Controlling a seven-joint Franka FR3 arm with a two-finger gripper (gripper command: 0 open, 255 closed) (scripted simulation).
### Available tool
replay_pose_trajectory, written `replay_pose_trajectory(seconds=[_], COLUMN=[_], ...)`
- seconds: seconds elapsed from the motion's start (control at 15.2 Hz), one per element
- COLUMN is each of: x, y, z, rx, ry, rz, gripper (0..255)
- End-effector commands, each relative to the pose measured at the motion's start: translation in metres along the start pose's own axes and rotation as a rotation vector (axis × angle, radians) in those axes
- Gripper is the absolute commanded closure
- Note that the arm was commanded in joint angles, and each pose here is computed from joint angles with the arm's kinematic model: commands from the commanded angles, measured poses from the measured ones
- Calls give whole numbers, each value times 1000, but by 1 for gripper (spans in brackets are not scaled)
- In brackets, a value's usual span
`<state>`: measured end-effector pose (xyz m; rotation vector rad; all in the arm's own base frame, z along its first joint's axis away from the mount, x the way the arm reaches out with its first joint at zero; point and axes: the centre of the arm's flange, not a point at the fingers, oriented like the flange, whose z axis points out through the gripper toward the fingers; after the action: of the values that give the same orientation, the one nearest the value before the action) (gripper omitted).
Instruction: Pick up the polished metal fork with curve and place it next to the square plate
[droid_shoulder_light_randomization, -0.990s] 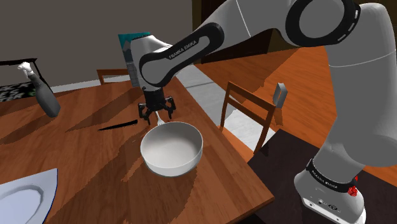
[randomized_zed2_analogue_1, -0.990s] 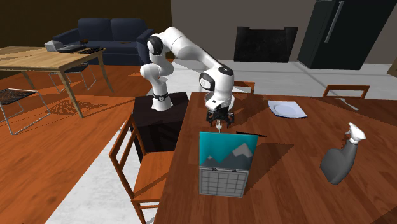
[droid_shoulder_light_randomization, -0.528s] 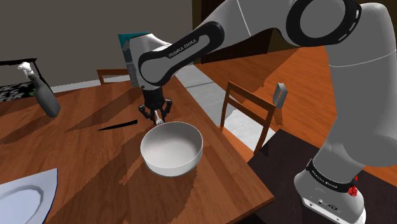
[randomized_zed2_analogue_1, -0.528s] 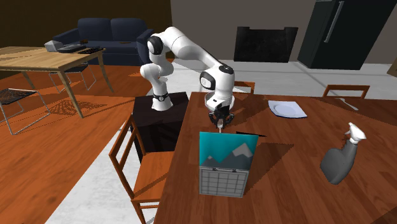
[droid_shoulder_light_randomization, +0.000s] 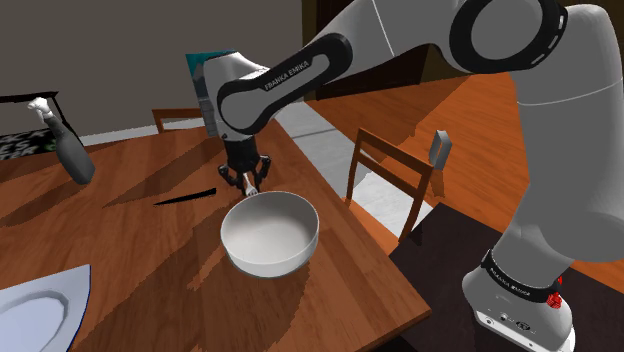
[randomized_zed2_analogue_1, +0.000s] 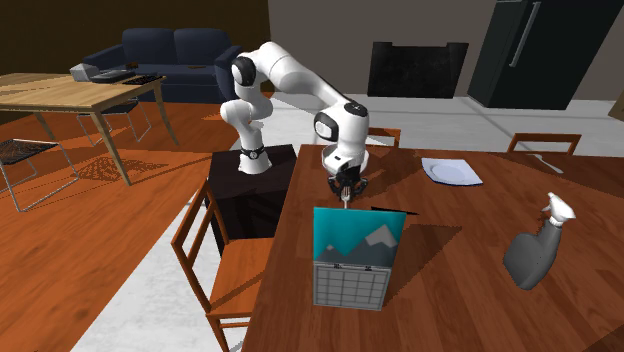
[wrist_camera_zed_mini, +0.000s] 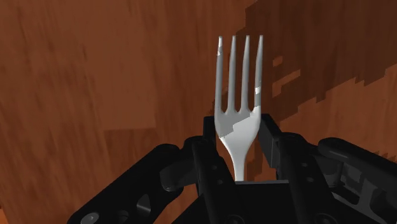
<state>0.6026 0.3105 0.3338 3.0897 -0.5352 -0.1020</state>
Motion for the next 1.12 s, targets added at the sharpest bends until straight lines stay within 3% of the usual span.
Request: replay_pose_trajectory(seconds=[0.0,1.06], x=[0,-6], y=[2,4], z=[-5,-89], rx=[-4,-4], ry=[-3,-3], rz=[2,2], gripper=[255,255])
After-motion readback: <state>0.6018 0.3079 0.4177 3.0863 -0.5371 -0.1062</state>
